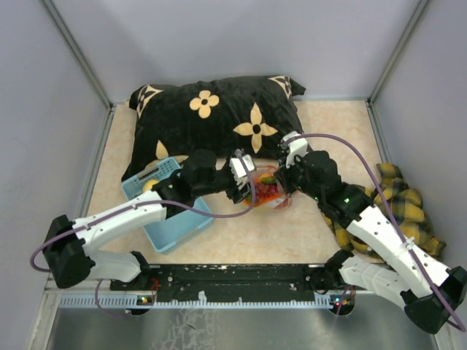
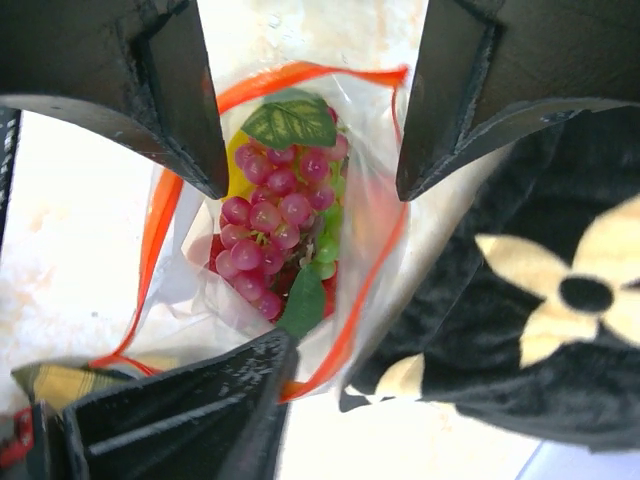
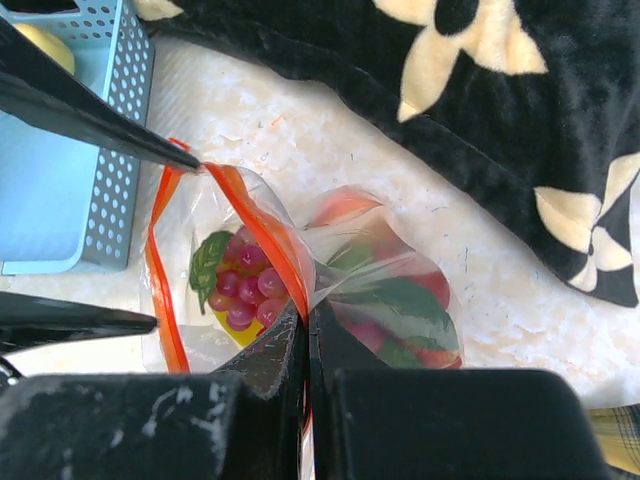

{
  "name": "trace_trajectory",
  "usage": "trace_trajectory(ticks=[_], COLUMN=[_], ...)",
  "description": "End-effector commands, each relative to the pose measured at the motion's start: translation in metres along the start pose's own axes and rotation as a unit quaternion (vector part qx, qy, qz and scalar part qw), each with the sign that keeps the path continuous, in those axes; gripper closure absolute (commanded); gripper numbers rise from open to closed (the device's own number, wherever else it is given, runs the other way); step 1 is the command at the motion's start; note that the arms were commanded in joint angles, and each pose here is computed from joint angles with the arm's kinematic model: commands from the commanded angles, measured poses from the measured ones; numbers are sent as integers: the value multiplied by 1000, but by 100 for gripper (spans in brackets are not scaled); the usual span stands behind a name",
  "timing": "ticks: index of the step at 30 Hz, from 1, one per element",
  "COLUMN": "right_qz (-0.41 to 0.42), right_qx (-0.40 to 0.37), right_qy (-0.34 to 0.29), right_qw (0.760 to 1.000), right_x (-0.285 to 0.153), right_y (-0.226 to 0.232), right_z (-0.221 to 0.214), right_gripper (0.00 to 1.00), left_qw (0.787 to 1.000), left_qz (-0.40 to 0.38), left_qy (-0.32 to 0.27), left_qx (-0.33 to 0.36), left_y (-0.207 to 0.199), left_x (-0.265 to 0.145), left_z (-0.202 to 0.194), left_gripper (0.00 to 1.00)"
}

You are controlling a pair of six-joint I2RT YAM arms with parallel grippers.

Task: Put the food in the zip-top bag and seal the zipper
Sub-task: Place the fake fruit in the zipper food storage bag, then pick up the fake fruit from the bin.

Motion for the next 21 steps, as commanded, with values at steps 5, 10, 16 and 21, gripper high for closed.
trace_trajectory(ticks=[5, 10, 16, 21], right_qz=[-12, -13, -10, -5], right_qx=[-5, -6, -6, -6], right_qy=[-77, -80, -83, -87], right_qw=[997, 997, 996, 996], right_x=[-12, -13, -13, -13], right_y=[-5, -5, -4, -3], right_z=[29, 30, 29, 28], right_gripper=[100, 100, 100, 100], left_qw=[963, 928, 887, 845], left_qz=[176, 271, 345, 396], left_qy=[7, 27, 57, 89], left_qx=[-202, -254, -302, -348], left_y=[-2, -2, -1, 8], left_x=[-49, -79, -106, -125], left_z=[-3, -14, -31, -42], left_gripper=[16, 6, 2, 1])
Point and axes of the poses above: each gripper's point midway between its finger pads, its own x axis out along the fingers, its own y axis along the line the jaws close on, z = x × y, the point moved 10 cm from there along -x, back along the fingers, and after that the axes turned 8 degrees about -x, right-handed, at the moved point
